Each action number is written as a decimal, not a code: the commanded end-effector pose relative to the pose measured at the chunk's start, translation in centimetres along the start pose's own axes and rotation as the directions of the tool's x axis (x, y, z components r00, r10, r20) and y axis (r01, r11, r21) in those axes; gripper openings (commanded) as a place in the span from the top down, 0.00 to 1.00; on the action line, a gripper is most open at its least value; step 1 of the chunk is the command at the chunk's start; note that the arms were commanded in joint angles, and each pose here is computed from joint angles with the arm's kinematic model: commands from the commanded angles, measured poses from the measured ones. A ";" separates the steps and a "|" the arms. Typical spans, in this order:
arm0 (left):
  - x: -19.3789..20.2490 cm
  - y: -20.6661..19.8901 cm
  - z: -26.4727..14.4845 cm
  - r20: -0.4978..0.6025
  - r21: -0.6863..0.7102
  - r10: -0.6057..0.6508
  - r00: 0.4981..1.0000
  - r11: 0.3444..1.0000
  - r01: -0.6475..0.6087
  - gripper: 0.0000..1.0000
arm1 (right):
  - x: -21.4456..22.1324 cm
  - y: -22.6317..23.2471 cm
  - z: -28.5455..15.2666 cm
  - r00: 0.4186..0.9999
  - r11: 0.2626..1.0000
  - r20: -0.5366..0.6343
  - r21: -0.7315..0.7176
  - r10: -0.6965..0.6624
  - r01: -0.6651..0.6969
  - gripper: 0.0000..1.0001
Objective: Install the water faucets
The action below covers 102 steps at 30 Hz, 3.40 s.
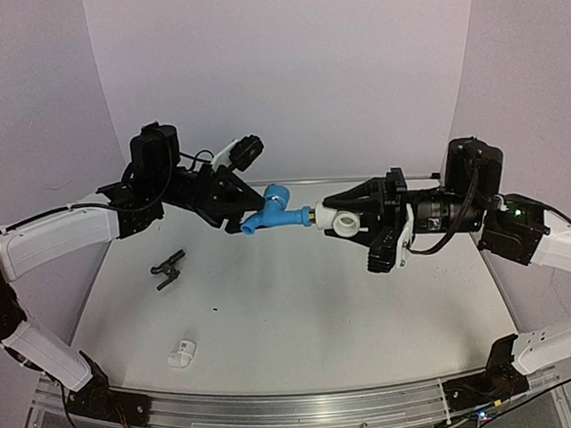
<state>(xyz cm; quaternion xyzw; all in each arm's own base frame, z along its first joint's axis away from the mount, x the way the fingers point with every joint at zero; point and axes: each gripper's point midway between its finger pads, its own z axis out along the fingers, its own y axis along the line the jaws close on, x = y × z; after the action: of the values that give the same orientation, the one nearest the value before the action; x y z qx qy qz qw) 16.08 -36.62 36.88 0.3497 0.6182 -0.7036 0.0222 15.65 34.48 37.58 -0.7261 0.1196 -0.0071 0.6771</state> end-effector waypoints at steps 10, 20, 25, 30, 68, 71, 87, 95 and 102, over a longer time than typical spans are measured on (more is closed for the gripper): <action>-0.7 -3.5 -0.4 0.042 -0.032 0.258 0.965 0.966 -0.256 0.71 | -1.8 -6.9 -0.8 0.861 0.849 0.141 0.150 0.489 -0.507 1.00; -1.0 -3.8 -1.2 0.097 -0.157 0.436 0.895 0.895 -0.418 0.81 | -1.7 -7.2 0.0 0.451 0.454 0.200 0.035 0.870 -0.890 1.00; -0.9 -4.2 -2.4 0.103 -0.297 0.582 0.806 0.792 -0.534 0.85 | -1.9 -6.9 1.0 0.197 0.211 0.184 -0.058 0.963 -0.976 1.00; 0.1 -4.7 -3.3 0.070 -0.381 0.713 0.698 0.665 -0.642 0.91 | -1.5 -6.6 1.4 0.050 0.063 0.164 -0.078 0.985 -0.995 1.00; -3.4 -5.1 -7.1 0.413 -0.548 0.345 0.843 0.833 -0.072 0.00 | -1.0 -8.1 -2.8 0.984 0.957 -0.013 0.234 0.177 -0.169 1.00; -2.5 -4.5 -4.6 0.356 -0.417 0.269 0.895 0.903 -0.106 0.00 | -1.0 -6.9 -2.5 0.997 0.976 -0.033 0.207 0.068 -0.060 1.00; 0.2 -4.1 -0.3 0.102 -0.018 0.126 0.987 0.992 -0.125 0.00 | -2.2 -1.3 -2.1 0.969 0.962 0.026 0.131 -0.246 0.240 1.00; 0.6 -2.8 0.0 0.086 -0.015 0.077 0.993 0.997 -0.076 0.00 | -2.4 -2.8 -2.0 0.958 0.942 0.024 0.191 -0.284 0.275 1.00; 1.4 -2.9 0.5 0.037 0.017 0.095 0.995 0.995 -0.096 0.12 | -1.7 -2.6 -1.2 0.945 0.930 -0.004 0.174 -0.328 0.323 1.00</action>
<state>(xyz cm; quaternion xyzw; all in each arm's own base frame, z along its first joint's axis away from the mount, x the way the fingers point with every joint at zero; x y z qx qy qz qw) 14.67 -36.07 37.91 0.3294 0.6213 -0.7082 0.0623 14.06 33.58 37.32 -0.7095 0.0197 -0.0839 0.6994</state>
